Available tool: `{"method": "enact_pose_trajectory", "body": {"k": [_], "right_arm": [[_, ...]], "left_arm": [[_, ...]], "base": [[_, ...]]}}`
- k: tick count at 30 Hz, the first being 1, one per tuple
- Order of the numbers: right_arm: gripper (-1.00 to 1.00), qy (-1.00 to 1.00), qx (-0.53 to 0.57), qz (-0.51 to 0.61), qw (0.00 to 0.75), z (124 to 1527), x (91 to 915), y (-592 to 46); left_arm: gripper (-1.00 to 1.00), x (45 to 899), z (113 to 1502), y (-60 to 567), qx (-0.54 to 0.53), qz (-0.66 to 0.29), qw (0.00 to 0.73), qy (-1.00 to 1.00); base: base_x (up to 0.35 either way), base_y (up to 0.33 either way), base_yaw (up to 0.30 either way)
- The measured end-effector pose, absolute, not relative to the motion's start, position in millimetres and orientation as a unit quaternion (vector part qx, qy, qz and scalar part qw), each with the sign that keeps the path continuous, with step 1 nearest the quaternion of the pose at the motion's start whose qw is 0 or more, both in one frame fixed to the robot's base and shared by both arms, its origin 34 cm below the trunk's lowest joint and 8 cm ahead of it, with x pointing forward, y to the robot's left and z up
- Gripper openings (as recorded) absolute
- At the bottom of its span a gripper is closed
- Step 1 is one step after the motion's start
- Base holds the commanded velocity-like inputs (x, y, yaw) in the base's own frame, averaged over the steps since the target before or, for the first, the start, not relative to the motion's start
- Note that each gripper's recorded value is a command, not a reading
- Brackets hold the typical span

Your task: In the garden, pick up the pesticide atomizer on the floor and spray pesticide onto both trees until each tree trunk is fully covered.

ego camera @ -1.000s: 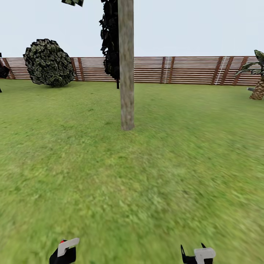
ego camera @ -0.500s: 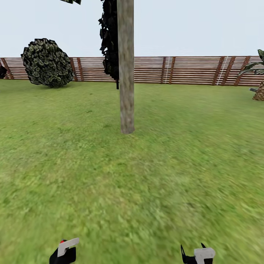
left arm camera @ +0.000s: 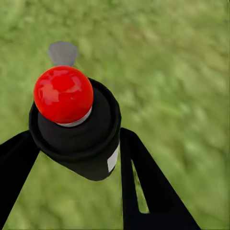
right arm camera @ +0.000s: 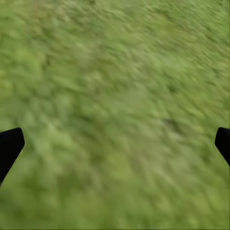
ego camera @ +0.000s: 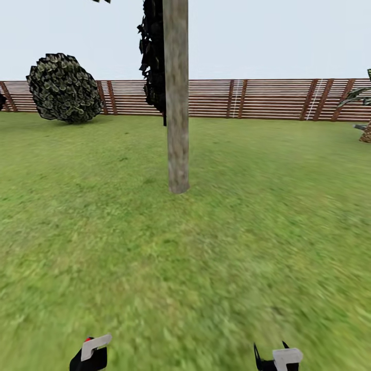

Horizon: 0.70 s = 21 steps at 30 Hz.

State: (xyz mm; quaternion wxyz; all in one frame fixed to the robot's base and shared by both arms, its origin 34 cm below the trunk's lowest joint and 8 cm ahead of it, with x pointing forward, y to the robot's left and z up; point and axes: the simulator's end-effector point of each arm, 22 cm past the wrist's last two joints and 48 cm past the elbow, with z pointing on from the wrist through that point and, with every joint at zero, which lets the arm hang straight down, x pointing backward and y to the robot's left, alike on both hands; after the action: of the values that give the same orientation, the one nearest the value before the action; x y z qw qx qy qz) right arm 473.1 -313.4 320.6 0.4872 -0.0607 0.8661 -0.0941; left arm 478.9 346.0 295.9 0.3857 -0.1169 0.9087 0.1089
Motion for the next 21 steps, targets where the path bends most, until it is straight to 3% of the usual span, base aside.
{"method": "enact_pose_trajectory", "body": {"k": [21], "right_arm": [[1.0, 0.866, -0.06, -0.094, 0.487, 320.6, 473.1, -313.6]], "left_arm": [[-1.0, 478.9, 295.9, 345.4, -0.117, 0.109, 0.386, 0.909]], "base": [[0.338, 0.0, 0.0]]}}
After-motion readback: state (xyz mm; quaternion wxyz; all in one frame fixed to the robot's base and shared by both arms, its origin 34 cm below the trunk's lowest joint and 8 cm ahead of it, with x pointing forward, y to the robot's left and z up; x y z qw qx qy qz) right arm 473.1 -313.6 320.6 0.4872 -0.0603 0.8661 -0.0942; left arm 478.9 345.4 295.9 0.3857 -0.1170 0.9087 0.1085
